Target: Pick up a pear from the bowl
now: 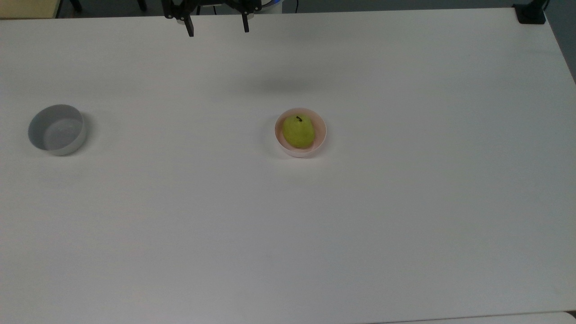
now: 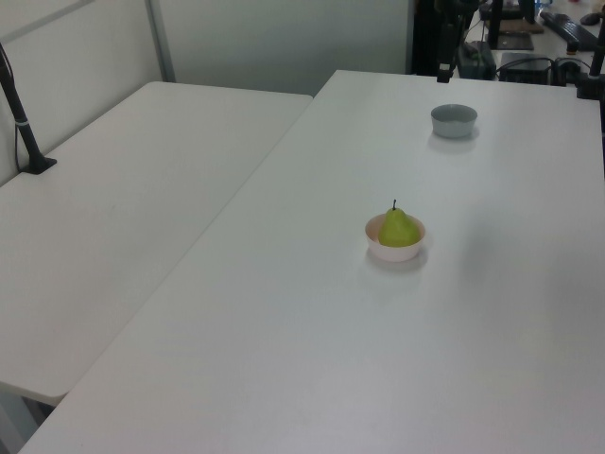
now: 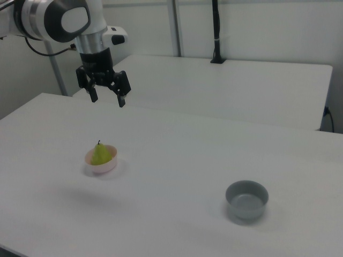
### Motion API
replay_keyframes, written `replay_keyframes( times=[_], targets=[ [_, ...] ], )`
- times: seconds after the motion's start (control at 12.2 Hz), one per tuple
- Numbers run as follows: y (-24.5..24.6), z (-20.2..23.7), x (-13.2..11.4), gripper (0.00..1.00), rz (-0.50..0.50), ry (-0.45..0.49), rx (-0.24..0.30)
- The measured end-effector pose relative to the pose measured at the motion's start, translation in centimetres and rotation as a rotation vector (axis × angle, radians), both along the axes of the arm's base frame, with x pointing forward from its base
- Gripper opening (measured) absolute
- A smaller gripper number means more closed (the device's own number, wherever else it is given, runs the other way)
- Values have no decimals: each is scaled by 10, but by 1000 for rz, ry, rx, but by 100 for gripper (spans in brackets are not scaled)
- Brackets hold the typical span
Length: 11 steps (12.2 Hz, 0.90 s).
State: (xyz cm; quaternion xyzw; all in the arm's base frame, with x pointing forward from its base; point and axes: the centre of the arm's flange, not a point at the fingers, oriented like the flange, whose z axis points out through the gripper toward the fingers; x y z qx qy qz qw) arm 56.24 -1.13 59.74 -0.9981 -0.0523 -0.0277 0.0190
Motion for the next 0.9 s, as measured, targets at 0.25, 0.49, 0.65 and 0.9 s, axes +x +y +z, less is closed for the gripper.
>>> replay_keyframes(
  times=[0.25,0.49,0.65,0.9],
  targets=[
    [0,0,0,100,-2,0,0],
    [0,0,0,100,-2,0,0],
    [0,0,0,100,-2,0,0],
    [-2,0,0,100,111,-3,-26]
  ],
)
